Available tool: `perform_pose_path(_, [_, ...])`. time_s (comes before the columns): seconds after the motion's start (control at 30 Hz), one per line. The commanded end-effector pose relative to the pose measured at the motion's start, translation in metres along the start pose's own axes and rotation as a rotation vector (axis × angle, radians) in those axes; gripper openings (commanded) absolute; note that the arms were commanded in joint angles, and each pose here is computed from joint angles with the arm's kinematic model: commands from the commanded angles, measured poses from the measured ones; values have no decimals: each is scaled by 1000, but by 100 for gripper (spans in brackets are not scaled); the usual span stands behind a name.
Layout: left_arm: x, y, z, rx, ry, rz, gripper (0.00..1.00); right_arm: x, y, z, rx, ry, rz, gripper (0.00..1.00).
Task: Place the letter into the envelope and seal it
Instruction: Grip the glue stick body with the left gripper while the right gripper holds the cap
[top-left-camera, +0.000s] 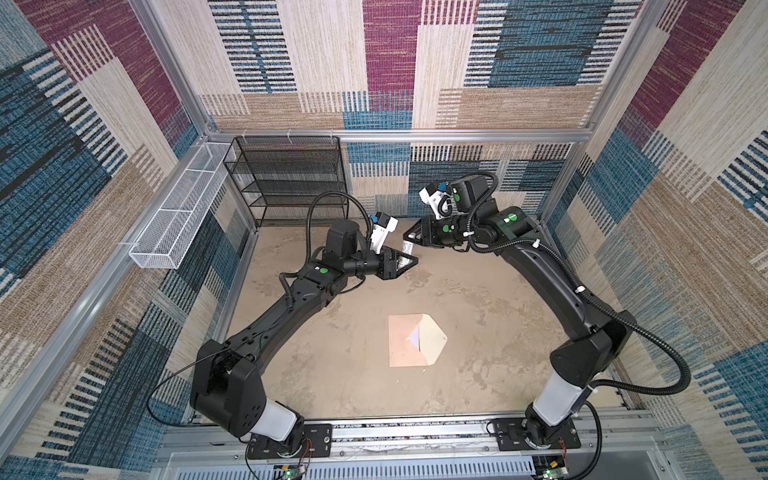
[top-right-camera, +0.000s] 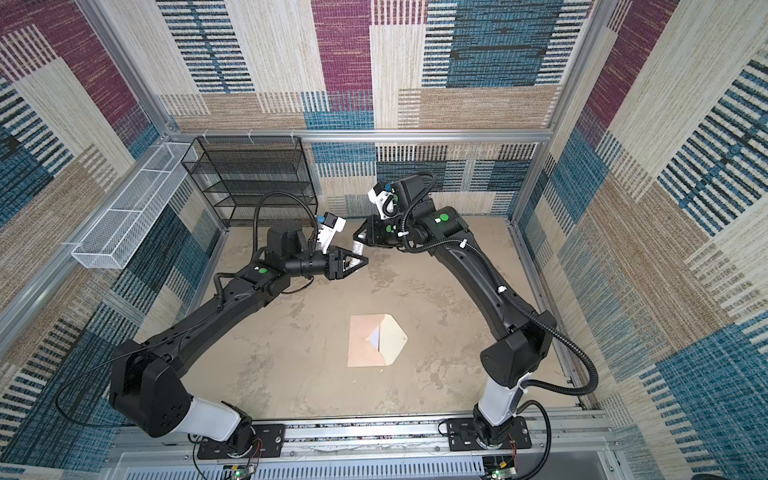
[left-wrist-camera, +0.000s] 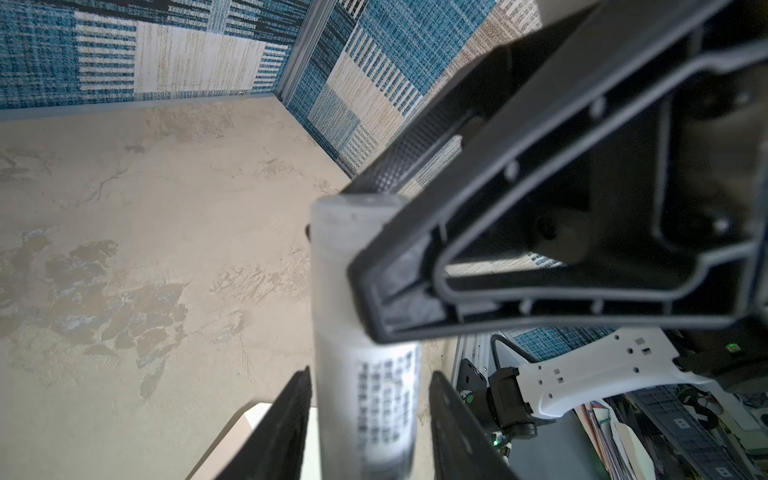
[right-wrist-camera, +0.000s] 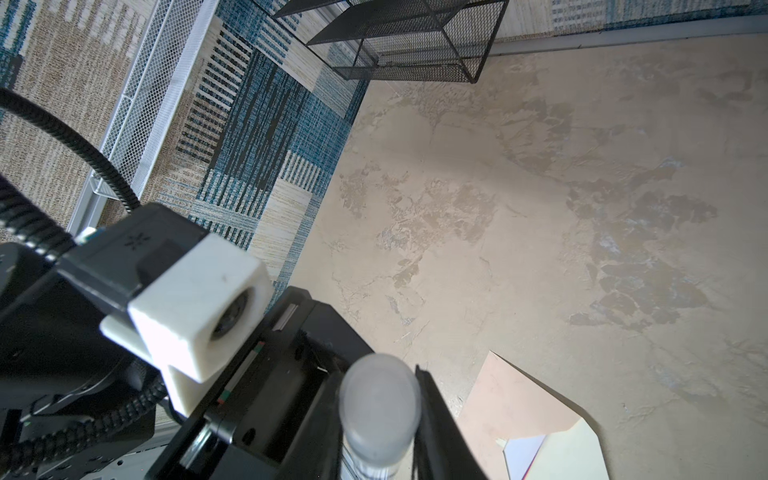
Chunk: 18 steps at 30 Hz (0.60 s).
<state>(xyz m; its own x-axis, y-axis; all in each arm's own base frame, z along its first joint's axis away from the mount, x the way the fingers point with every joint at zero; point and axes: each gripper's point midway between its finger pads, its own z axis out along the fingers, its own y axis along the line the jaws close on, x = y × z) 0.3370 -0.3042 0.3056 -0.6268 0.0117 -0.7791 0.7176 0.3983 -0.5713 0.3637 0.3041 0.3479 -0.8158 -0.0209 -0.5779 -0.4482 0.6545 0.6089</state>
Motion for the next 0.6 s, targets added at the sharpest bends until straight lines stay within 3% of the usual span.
perform_pose_path(0.0, [-11,-8,-2,38,-33,20,49,1,2,-2,-1,-1,-21,21])
perform_pose_path(0.57, [-2,-12,-1,101,40,-3,40,6,2,-3,7,16,-55,21])
